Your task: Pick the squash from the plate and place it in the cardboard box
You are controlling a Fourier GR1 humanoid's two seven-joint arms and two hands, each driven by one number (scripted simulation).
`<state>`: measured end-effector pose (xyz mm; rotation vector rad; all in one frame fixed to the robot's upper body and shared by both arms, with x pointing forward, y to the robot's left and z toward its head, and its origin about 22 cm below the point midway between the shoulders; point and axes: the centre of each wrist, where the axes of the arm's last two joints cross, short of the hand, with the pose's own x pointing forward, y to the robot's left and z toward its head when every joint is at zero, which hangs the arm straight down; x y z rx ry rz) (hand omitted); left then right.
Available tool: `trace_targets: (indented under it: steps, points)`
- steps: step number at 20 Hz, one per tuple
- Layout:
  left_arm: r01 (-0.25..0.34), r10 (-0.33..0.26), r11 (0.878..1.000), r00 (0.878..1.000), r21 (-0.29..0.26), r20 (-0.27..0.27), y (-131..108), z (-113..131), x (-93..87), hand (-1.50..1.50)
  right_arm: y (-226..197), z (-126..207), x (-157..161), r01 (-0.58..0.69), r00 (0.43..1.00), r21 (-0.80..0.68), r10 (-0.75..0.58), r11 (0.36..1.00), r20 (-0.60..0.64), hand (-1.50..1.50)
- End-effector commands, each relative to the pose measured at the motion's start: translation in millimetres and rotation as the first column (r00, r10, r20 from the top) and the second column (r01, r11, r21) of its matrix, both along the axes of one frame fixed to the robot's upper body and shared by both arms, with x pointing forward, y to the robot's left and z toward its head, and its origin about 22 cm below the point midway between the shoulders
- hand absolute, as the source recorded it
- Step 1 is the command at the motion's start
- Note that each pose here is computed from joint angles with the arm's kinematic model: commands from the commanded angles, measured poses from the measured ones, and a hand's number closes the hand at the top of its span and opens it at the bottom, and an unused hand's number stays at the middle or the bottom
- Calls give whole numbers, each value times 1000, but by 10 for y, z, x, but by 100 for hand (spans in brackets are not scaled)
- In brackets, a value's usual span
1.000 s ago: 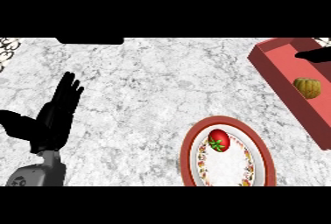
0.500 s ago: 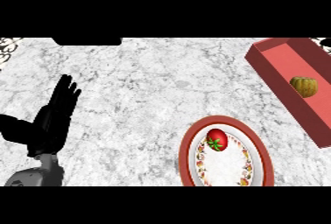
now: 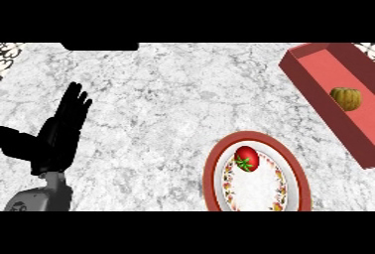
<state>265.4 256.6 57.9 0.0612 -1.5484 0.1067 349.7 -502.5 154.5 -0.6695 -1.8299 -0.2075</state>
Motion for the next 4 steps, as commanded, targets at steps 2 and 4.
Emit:
trace_targets:
  steps: [2, 4]
  points:
    - [11, -11, 1000, 1000, 1, 15, 121, -114, -75, 0, -340, 26, -263, 28, 999, 4, -29, 1000, 44, -150]
    - [23, -23, 1000, 1000, 5, 0, -58, 90, -103, 0, -365, -107, -330, 19, 1000, -14, -19, 1000, 13, -150]
